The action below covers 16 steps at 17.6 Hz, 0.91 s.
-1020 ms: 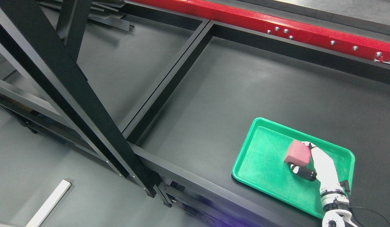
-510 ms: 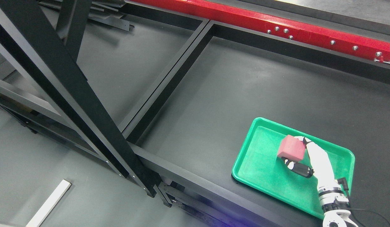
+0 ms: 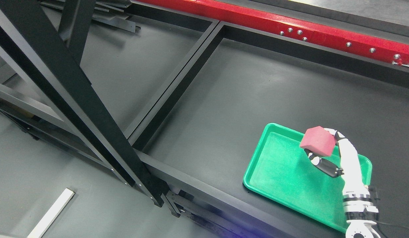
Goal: Pick pink block from left shelf to tray
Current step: 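Raise the pink cube out of the green tray with the right hand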
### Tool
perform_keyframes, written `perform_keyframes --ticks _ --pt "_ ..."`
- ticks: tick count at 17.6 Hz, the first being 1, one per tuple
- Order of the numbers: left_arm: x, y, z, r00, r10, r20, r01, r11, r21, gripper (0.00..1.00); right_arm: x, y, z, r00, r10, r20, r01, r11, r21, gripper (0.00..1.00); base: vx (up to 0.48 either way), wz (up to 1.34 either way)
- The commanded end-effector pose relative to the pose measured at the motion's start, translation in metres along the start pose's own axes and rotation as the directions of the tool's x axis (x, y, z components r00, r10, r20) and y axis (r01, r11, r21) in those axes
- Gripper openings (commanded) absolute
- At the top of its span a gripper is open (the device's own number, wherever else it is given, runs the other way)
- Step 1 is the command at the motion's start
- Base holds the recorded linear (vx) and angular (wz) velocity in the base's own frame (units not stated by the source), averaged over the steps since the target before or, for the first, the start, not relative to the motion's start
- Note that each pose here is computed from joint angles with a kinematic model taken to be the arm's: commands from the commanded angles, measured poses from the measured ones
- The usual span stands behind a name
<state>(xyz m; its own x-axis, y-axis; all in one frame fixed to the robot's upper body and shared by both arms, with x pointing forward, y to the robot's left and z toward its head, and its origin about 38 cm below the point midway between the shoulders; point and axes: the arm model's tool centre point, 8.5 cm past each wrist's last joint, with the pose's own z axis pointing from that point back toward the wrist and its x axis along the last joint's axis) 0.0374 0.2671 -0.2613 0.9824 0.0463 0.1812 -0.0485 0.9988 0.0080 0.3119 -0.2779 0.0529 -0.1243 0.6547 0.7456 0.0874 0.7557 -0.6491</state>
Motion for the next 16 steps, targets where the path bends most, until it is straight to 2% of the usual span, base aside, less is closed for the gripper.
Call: perform_keyframes --ticks 1,5,16 --pt "-0.005 0.012 0.002 1.0 -0.004 -0.008 0.004 1.0 0.018 1.0 0.004 -0.042 0.002 0.999 -0.041 0.014 0.042 0.987 -0.154 0.03 0.0 0.0" --pt "-0.005 0.012 0.002 1.0 -0.004 -0.008 0.004 1.0 0.018 1.0 0.002 -0.051 0.009 0.998 -0.055 0.008 0.055 0.98 -0.189 0.03 0.0 0.0" --pt "-0.005 0.012 0.002 1.0 -0.004 -0.008 0.004 1.0 0.018 1.0 0.001 -0.05 0.012 0.998 -0.056 0.009 0.057 0.981 -0.188 0.03 -0.009 0.02"
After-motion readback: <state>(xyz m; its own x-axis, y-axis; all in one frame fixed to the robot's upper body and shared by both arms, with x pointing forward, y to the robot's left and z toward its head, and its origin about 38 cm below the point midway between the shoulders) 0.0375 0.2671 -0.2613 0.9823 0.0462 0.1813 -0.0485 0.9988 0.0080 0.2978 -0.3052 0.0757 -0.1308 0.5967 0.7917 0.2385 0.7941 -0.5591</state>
